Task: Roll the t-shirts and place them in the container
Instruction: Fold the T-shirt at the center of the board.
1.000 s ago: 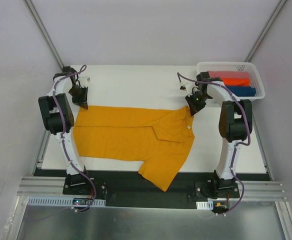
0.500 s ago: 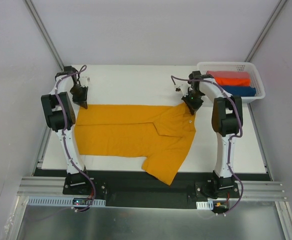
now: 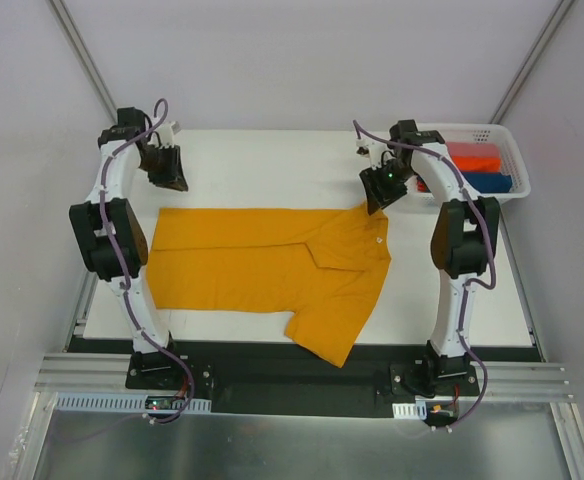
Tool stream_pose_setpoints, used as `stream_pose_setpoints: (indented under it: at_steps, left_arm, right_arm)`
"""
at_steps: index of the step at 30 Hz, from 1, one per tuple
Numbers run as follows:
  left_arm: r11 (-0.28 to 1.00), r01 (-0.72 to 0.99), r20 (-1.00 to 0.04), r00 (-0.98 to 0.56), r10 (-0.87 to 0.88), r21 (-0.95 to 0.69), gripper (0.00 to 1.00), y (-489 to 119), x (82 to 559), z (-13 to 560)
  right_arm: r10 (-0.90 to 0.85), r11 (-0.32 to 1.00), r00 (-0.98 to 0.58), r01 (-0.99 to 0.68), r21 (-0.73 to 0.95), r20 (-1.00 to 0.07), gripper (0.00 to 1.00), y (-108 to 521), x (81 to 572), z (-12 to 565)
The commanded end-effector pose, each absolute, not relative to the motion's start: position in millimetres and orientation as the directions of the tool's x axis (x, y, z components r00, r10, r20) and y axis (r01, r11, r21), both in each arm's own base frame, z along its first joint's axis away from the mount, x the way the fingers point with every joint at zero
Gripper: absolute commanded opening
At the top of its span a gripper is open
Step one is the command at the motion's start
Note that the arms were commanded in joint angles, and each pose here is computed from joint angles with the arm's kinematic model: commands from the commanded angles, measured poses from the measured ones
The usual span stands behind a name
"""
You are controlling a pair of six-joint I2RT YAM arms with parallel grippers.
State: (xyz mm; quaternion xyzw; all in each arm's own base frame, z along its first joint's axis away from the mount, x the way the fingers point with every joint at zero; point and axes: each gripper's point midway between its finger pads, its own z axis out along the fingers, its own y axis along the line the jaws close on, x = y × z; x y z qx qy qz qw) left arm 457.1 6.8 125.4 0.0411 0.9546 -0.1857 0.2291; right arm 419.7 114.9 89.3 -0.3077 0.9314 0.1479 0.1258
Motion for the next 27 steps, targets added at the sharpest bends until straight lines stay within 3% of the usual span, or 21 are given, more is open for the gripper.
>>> stream_pose_setpoints:
  at_steps: [1, 3, 6, 11, 12, 17, 27]
  left_arm:
    - [0.768, 0.308, -0.474, -0.881, 0.008, -0.561, 0.25, -93, 409, 183]
    - [0.713, 0.281, -0.413, -0.911, -0.012, -0.642, 0.31, -122, 392, 183]
    - [0.679, 0.317, -0.353, -0.931, 0.092, -0.662, 0.34, -188, 368, 174]
    - [0.631, 0.341, -0.272, -0.940, 0.208, -0.697, 0.40, -267, 337, 154]
    - [0.639, 0.292, -0.213, -0.956, 0.200, -0.712, 0.41, -275, 335, 140]
    - [0.636, 0.256, -0.124, -0.962, 0.245, -0.728, 0.42, -309, 322, 110]
    - [0.648, 0.176, 0.026, -0.957, 0.290, -0.741, 0.48, -352, 294, 62]
  right_arm:
    - [-0.417, 0.770, -0.849, -0.520, 0.369, -0.325, 0.53, 139, 384, 123]
    - [-0.400, 0.785, -0.873, -0.484, 0.387, -0.280, 0.53, 137, 374, 113]
    - [-0.372, 0.791, -0.895, -0.445, 0.419, -0.247, 0.53, 138, 365, 110]
    - [-0.314, 0.811, -0.905, -0.413, 0.414, -0.288, 0.53, 126, 378, 119]
    - [-0.300, 0.814, -0.910, -0.400, 0.421, -0.285, 0.53, 125, 382, 115]
    - [-0.258, 0.819, -0.927, -0.359, 0.448, -0.272, 0.52, 121, 396, 106]
    - [-0.246, 0.800, -0.947, -0.319, 0.508, -0.206, 0.52, 122, 367, 101]
